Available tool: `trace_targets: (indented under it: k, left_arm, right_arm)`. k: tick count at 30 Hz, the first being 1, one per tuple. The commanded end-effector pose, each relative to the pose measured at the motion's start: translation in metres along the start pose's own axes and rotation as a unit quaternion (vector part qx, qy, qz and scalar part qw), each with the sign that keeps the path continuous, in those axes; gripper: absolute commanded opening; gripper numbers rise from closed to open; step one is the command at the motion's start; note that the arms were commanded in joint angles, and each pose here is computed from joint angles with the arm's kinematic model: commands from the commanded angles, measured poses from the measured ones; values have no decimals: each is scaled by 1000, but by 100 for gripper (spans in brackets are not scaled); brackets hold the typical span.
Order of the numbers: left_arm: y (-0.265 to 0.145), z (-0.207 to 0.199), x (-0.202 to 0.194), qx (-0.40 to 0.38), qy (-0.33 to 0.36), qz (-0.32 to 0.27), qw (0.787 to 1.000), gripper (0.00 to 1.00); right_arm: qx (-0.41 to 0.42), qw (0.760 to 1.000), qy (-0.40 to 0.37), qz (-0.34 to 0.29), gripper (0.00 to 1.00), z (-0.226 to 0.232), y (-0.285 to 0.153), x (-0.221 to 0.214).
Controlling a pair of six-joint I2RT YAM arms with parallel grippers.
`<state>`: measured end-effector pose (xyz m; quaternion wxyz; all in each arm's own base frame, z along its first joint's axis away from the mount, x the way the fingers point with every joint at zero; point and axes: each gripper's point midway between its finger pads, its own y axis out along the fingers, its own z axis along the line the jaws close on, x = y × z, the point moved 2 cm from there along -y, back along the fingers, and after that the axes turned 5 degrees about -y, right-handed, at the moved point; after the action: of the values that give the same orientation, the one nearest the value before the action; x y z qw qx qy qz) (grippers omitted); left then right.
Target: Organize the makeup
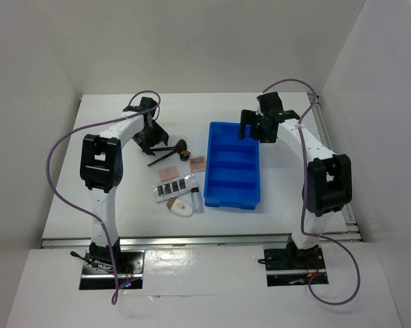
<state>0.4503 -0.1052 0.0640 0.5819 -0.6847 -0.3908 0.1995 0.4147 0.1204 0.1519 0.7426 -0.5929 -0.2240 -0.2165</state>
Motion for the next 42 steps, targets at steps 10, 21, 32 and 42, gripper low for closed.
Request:
trace_targets:
  k: [10, 21, 32, 42]
  left_arm:
    - [27, -10, 7, 10, -55, -3, 998, 61]
    - [21, -43, 18, -35, -42, -15, 998, 10]
    - [-102, -132, 58, -245, 59, -83, 964, 0]
    - [-207, -204, -30, -404, 227, -96, 881, 0]
  right_arm:
    - [-14, 1000, -8, 12, 100, 1, -9, -14]
    - [-36, 999, -8, 26, 100, -7, -9, -22]
    - [-47, 999, 3, 6, 100, -9, -25, -17]
    - [-85, 988, 75, -106, 100, -18, -79, 6]
